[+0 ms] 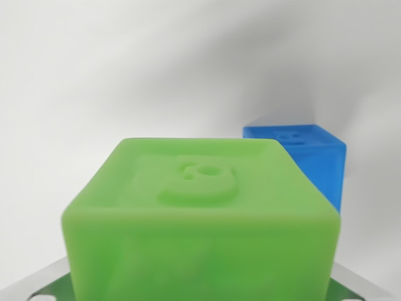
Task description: Stack cube
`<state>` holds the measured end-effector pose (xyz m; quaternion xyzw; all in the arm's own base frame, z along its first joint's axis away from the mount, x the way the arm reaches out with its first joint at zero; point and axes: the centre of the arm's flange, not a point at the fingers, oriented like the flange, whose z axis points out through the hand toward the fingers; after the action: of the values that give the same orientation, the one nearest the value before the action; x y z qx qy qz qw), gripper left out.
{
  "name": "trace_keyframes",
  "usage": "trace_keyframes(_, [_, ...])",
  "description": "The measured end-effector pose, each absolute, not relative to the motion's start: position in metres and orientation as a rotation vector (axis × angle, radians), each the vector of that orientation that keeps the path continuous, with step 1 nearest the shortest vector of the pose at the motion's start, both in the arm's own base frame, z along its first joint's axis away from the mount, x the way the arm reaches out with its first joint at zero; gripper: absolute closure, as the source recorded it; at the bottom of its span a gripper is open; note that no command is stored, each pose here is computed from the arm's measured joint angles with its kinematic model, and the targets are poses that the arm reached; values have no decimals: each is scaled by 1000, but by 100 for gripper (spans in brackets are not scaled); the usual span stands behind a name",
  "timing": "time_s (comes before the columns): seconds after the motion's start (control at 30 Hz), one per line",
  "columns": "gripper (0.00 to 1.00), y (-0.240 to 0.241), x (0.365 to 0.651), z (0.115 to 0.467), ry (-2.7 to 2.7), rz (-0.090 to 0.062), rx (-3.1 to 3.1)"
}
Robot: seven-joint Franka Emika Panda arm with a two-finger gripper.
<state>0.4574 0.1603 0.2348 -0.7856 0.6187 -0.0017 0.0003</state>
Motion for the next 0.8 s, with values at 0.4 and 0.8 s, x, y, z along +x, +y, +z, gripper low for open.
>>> trace_keyframes(0.4, [100, 147, 442, 246, 1941, -6, -2469])
trace_keyframes(0.8, [100, 134, 427, 258, 1938, -6, -2471])
